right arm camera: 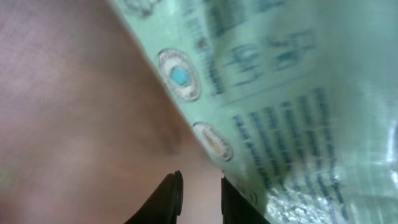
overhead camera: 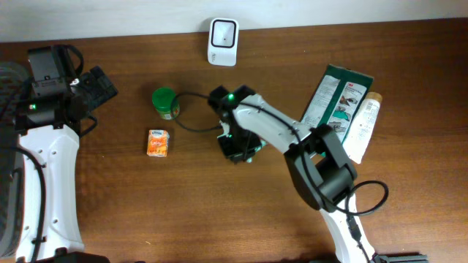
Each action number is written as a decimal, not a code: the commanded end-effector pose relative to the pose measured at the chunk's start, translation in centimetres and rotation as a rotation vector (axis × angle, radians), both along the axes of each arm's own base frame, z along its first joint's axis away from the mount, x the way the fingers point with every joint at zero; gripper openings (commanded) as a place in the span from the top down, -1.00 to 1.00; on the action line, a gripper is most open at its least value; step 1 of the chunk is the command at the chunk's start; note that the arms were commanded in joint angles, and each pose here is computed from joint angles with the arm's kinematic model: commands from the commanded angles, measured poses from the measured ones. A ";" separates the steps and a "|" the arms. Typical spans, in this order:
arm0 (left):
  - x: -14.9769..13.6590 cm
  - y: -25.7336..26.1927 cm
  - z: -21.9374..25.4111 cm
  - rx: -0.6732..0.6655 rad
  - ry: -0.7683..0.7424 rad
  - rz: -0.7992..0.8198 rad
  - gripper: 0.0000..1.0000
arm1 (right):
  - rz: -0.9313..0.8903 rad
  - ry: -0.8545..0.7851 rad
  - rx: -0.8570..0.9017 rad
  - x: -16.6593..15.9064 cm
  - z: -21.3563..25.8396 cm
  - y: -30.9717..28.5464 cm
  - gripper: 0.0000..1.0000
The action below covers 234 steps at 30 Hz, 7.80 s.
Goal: Scan the item barcode
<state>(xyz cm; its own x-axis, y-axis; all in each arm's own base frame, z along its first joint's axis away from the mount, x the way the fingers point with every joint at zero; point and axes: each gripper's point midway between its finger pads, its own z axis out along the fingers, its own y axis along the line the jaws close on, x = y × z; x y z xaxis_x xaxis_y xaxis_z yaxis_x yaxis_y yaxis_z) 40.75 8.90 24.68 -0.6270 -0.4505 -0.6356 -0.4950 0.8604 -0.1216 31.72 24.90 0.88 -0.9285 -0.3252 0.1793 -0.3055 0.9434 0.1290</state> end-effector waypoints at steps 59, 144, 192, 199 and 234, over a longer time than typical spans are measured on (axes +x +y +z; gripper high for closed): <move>0.0 -0.1 1.3 0.005 -0.030 -0.011 -0.98 | 0.061 -0.483 0.824 4.6 26.8 -4.6 0.91; 0.0 -0.1 1.3 0.005 -0.029 -0.011 -0.98 | -0.743 -0.273 0.317 10.4 15.8 -32.4 0.91; 0.0 -0.2 1.3 0.005 -0.029 -0.012 -0.98 | 0.416 -0.725 0.482 15.7 7.1 20.1 -0.93; 0.0 -0.2 1.3 0.005 -0.029 -0.012 -0.98 | 0.448 -0.718 0.479 15.3 5.9 20.7 -0.93; 0.0 -0.2 1.3 0.005 -0.029 -0.012 -0.98 | 0.394 -0.519 0.286 8.7 15.9 9.9 -0.10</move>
<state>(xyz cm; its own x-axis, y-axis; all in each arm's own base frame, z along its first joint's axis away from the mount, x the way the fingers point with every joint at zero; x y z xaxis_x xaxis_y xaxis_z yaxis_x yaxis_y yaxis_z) 40.74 8.84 24.73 -0.6282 -0.4509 -0.6341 -0.4931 0.8611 -0.1238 41.65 36.03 16.24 -0.6564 -0.6132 -0.4395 -0.7154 0.6908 0.1047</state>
